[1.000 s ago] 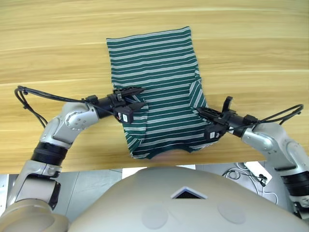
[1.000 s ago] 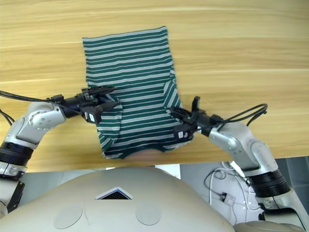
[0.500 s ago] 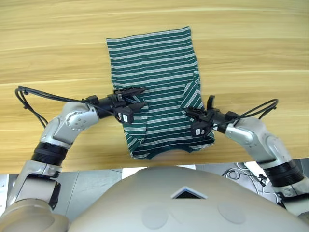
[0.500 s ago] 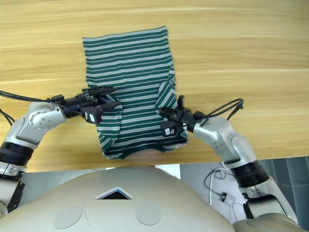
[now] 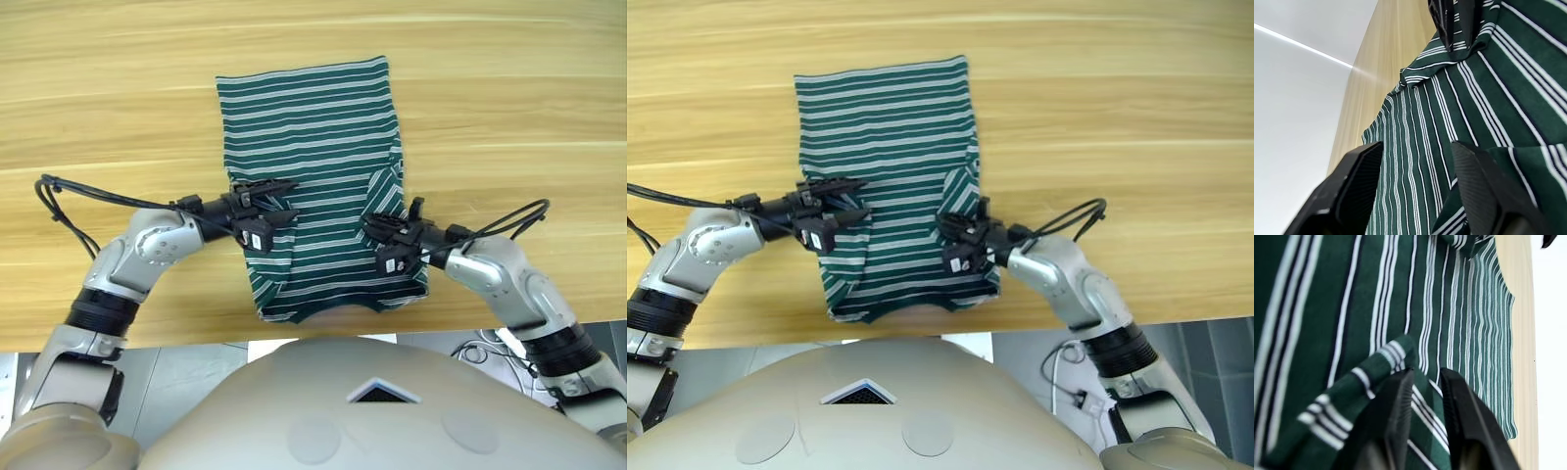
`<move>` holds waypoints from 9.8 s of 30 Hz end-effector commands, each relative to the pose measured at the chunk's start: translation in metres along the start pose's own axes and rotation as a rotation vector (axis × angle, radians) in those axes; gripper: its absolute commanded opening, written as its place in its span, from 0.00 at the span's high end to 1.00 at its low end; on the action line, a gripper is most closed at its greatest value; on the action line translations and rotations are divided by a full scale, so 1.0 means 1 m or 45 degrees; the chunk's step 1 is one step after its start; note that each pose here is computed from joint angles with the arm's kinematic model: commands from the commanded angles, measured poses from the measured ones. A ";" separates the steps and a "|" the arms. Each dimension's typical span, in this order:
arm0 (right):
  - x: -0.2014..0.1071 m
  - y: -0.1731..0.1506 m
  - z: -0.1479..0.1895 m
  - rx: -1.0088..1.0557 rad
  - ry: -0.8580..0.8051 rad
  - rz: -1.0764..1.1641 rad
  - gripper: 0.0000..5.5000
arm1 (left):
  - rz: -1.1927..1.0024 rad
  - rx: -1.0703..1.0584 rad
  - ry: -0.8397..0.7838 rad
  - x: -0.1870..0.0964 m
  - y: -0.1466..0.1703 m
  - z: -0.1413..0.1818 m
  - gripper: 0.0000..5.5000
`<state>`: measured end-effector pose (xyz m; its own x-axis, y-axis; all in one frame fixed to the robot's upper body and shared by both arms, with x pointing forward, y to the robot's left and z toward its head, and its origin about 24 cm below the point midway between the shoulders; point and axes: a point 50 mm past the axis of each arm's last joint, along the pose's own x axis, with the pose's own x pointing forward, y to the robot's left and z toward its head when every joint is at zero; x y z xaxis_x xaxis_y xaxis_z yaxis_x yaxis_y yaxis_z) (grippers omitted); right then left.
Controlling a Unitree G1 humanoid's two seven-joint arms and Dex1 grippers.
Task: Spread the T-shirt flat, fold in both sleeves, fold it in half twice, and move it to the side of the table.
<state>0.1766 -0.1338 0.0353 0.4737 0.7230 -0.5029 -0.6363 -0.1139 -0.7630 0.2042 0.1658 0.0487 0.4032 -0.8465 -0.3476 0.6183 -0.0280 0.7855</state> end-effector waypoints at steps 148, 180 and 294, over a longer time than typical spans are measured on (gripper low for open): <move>0.051 -0.104 -0.025 0.175 0.146 -0.677 0.44 | 1.105 -0.875 0.505 0.028 0.168 -0.116 0.79; 0.063 -0.091 0.057 0.290 -0.420 -0.518 0.02 | 1.415 -0.602 0.144 -0.039 0.119 -0.109 0.79; -0.047 0.044 -0.009 0.137 -0.003 0.380 0.52 | -0.536 -0.010 0.014 -0.036 -0.031 0.002 0.70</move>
<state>0.1360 -0.1659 0.0375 0.2772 0.7604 -0.5874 -0.7630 -0.1973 -0.6155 0.1684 0.1936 0.0380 0.1361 -0.7748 -0.6174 0.7399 -0.3349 0.5834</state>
